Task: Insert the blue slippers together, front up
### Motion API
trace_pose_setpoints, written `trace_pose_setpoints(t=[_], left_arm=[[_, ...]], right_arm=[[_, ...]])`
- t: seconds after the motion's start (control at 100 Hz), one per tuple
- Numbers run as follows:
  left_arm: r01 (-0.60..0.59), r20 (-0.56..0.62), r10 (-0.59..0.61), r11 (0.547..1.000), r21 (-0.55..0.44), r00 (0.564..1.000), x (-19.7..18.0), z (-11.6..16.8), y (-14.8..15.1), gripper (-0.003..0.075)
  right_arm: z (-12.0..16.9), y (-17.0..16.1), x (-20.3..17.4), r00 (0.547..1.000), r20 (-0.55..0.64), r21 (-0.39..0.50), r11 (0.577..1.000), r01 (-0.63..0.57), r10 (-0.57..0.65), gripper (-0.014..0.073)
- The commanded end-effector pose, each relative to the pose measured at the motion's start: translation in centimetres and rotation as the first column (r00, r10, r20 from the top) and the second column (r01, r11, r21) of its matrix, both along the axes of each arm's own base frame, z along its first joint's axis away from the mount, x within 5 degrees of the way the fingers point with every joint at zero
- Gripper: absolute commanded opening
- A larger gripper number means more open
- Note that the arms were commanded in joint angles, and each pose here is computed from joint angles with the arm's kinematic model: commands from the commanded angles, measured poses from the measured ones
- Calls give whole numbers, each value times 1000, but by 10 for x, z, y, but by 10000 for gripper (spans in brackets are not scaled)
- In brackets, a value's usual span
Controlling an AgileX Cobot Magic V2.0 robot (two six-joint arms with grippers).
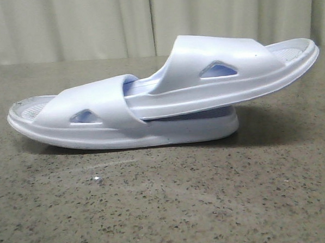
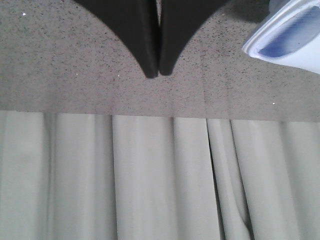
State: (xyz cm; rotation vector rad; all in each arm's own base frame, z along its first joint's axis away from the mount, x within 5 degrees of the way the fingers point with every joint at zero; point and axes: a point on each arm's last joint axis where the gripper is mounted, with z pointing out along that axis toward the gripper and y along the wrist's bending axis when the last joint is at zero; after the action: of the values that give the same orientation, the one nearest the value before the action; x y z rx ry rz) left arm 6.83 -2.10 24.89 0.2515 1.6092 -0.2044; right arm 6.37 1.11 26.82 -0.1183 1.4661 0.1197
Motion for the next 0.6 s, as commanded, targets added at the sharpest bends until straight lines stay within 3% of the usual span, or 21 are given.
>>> trace_pose_setpoints(t=[0.0, 0.23, 0.59], left_arm=[[-42, 33, 42, 999, -12, 999, -2, 9, 4, 16], [-149, 142, 152, 988, -30, 978, -10, -5, 13, 16], [-171, 134, 171, 985, -11, 976, -15, -40, 15, 16]], right_arm=[[9, -3, 0, 999, 28, 1, 999, 36, -36, -107], [9, -3, 0, 999, 28, 1, 999, 36, -36, -107], [9, -3, 0, 999, 27, 1, 999, 36, -36, -107]])
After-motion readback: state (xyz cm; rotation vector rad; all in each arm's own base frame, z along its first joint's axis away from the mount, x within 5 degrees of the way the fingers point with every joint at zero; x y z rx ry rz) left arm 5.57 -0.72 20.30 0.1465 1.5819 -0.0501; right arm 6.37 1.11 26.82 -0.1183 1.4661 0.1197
